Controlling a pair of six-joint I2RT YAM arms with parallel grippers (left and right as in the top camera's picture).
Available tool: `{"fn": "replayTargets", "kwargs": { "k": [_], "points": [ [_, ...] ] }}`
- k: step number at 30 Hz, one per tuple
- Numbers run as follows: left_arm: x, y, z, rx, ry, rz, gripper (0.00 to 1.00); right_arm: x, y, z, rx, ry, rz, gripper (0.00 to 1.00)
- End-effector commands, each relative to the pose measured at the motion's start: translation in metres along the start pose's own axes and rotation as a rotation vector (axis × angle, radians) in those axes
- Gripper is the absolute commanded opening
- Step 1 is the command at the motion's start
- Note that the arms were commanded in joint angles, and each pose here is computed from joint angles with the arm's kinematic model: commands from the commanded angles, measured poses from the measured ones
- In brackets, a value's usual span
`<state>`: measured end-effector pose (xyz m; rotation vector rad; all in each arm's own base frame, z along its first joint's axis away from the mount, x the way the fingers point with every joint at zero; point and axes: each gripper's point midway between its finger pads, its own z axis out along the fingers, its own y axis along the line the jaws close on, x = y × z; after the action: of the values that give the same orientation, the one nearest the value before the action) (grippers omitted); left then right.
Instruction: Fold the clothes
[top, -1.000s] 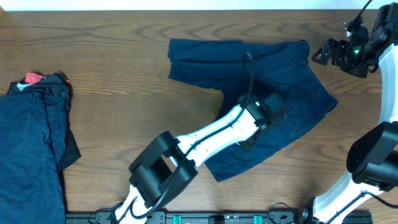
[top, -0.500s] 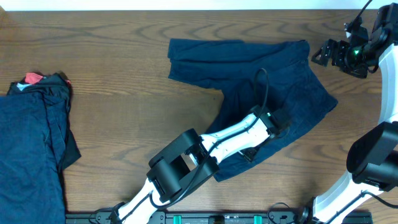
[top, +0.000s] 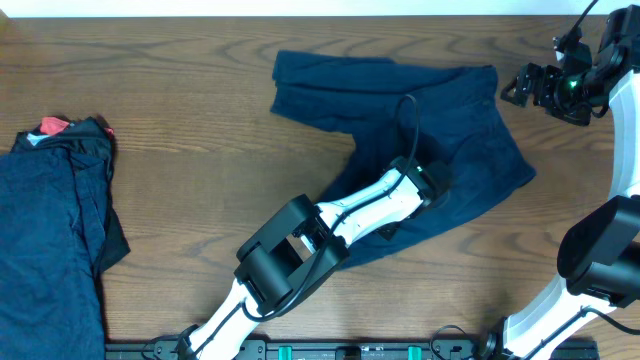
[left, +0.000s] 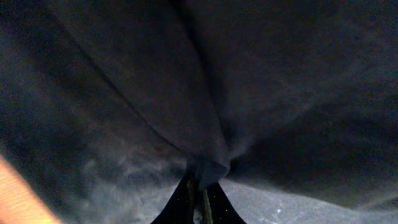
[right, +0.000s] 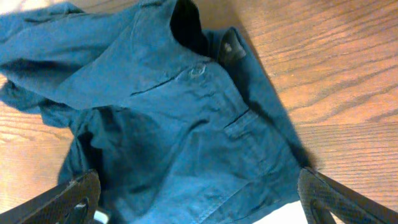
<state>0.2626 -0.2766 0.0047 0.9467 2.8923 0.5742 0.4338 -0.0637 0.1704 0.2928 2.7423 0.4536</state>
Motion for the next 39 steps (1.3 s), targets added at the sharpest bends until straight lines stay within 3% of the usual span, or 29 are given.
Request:
{"fn": "replayTargets", "kwargs": {
  "k": [1, 7, 13, 26, 27, 29, 30, 36, 39],
  "points": [
    [-0.013, 0.042, -0.025, -0.169, -0.098, -0.022, 0.06, -0.004, 0.009, -0.002, -0.021, -0.012, -0.037, 0.99],
    [-0.013, 0.083, -0.066, -0.154, -0.181, -0.12, 0.11, -0.003, 0.009, -0.002, -0.021, -0.006, -0.044, 0.99],
    [-0.015, 0.135, -0.087, -0.129, -0.244, -0.25, 0.09, 0.002, 0.015, 0.0, -0.026, 0.015, -0.055, 0.99],
    [0.005, 0.246, 0.006, 0.164, -0.108, -0.66, 0.07, 0.015, 0.033, 0.006, -0.036, 0.068, -0.081, 0.99],
    [0.008, 0.247, 0.014, 0.204, -0.101, -0.663, 0.08, 0.015, 0.034, 0.006, -0.036, 0.07, -0.082, 0.99],
    [0.017, 0.243, 0.03, 0.278, -0.076, -0.669, 0.46, 0.016, 0.034, 0.006, -0.036, 0.074, -0.082, 0.99],
    [0.021, 0.241, 0.037, 0.299, -0.06, -0.671, 0.55, 0.016, 0.034, 0.006, -0.034, 0.075, -0.081, 0.99],
    [0.037, 0.23, 0.042, 0.32, 0.0, -0.653, 0.53, 0.028, 0.025, 0.005, 0.015, 0.123, -0.077, 0.99],
    [0.042, 0.21, 0.035, 0.402, 0.039, -0.632, 0.53, 0.036, 0.024, 0.006, 0.013, 0.153, -0.071, 0.99]
  ]
}}
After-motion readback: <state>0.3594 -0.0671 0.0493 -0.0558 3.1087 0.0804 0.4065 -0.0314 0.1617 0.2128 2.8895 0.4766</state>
